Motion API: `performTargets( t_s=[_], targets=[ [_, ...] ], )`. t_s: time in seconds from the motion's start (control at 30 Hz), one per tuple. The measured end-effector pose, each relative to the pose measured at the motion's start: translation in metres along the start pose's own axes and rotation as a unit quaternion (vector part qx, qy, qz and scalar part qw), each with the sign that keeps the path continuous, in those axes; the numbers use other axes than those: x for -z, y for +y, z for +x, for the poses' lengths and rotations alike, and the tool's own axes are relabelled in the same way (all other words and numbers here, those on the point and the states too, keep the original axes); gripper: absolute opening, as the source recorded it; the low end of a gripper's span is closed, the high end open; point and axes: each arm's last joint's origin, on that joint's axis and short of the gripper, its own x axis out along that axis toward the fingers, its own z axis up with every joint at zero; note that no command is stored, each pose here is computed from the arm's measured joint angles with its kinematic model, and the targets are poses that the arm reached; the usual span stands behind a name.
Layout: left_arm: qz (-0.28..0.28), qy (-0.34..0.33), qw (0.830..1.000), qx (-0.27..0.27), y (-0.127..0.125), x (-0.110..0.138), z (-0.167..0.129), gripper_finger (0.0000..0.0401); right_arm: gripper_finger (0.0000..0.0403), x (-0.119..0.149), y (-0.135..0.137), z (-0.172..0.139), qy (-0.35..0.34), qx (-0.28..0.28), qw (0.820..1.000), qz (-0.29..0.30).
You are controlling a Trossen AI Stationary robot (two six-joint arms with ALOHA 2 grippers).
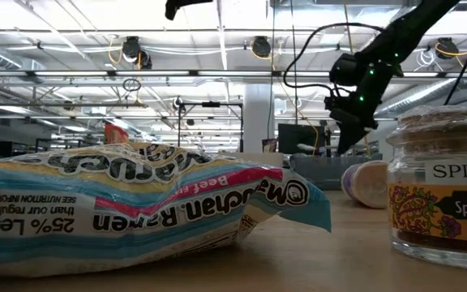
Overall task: Pick & Place Food Item
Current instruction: Put the light blue spoon into the right black bin
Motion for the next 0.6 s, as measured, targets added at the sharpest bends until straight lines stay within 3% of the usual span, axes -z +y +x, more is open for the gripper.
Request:
performTargets(
  t_s=[0.6],
  targets=[
    [-0.010, -0.003, 1.000, -0.014, 0.008, -0.001, -0.002, 0.0168, 0.0018, 0.015, 0.006, 0.028, 0.014, -0.019, 0.999, -0.028]
  ],
)
